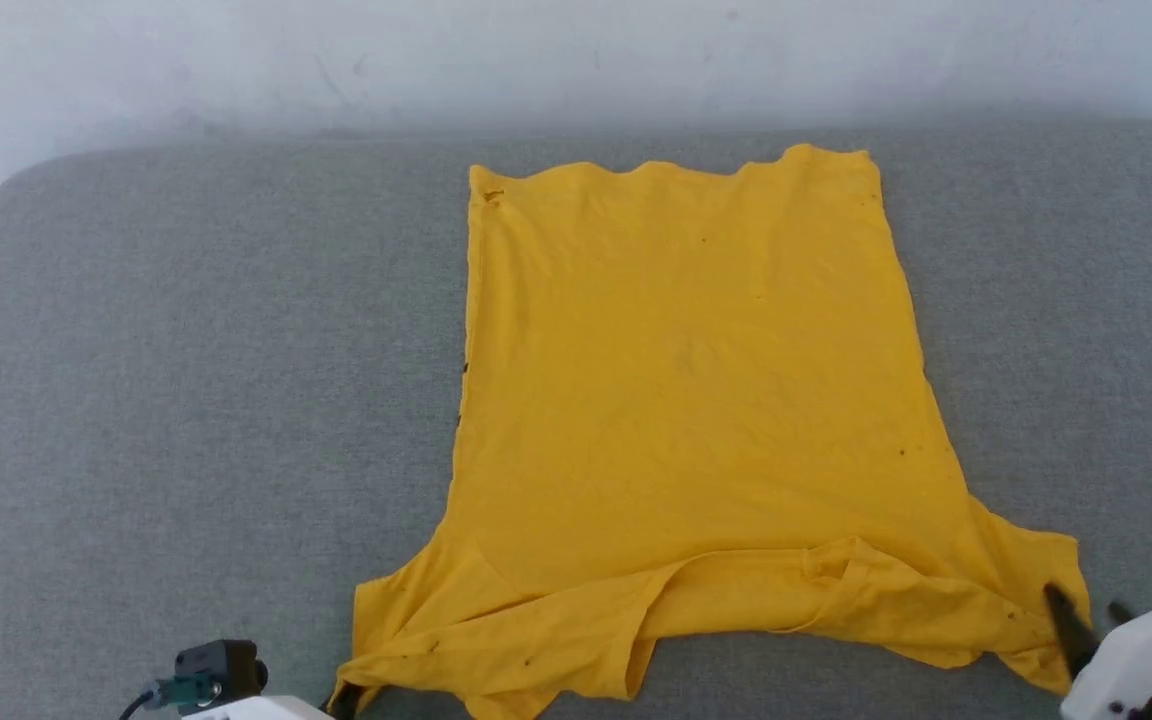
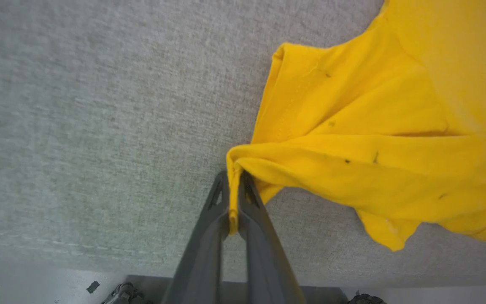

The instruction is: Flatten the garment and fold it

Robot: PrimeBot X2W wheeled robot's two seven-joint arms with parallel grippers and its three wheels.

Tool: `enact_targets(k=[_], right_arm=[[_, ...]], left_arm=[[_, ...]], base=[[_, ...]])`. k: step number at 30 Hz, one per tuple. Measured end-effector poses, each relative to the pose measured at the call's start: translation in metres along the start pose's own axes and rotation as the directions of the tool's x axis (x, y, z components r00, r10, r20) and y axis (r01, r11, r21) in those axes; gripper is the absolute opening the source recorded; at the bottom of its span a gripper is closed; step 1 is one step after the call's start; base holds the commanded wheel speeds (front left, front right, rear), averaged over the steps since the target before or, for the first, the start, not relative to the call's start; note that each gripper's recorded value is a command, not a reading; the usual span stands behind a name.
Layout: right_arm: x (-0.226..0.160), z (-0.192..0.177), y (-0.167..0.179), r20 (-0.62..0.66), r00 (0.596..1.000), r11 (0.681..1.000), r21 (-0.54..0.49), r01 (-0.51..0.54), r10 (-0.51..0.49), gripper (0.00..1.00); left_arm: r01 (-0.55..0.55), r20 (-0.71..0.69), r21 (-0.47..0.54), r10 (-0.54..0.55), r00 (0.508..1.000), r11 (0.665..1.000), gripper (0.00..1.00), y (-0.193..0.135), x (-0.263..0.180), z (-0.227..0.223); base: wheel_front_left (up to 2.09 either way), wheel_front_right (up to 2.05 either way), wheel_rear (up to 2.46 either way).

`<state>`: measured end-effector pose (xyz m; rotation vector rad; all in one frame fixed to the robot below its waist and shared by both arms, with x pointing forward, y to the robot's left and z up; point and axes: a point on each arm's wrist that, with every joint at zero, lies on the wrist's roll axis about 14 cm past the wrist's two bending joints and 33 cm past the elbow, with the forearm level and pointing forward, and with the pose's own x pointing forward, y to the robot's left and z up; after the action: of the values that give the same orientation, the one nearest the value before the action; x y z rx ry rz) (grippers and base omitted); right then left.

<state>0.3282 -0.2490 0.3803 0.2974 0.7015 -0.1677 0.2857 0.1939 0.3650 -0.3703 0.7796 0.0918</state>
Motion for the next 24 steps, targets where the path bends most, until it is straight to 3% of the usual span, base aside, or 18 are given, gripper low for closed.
enact_targets(k=[5, 10, 15, 20, 24], right_arm=[[-0.008, 0.06, 0.02, 0.26, 0.964, 0.998, -0.034, -0.047, 0.055, 1.0], [-0.013, 0.125, 0.052, 0.491, 0.862, 0.991, -0.096, -0.092, 0.127, 1.0], [-0.001, 0.175, 0.089, 0.588, 0.781, 0.976, -0.175, -0.133, 0.212, 1.0], [0.033, 0.213, 0.115, 0.585, 0.769, 0.962, -0.232, -0.148, 0.259, 1.0], [0.068, 0.232, 0.129, 0.535, 0.801, 0.954, -0.265, -0.143, 0.268, 1.0]], left_arm=[[0.024, 0.027, 0.001, -0.024, 0.999, 1.0, 0.0, -0.007, -0.004, 0.005], [0.041, 0.055, 0.01, -0.041, 0.998, 0.999, 0.0, -0.013, -0.006, 0.013], [0.047, 0.105, 0.012, -0.048, 0.993, 0.999, 0.0, -0.017, -0.006, 0.03], [0.049, 0.133, 0.022, -0.052, 0.99, 0.999, 0.0, -0.022, -0.003, 0.041], [0.051, 0.149, 0.007, -0.051, 0.987, 0.999, 0.0, -0.024, 0.003, 0.047]], base=[[0.0, 0.0, 0.0], [0.0, 0.0, 0.0], [0.0, 0.0, 0.0], [0.0, 0.0, 0.0], [0.0, 0.0, 0.0]])
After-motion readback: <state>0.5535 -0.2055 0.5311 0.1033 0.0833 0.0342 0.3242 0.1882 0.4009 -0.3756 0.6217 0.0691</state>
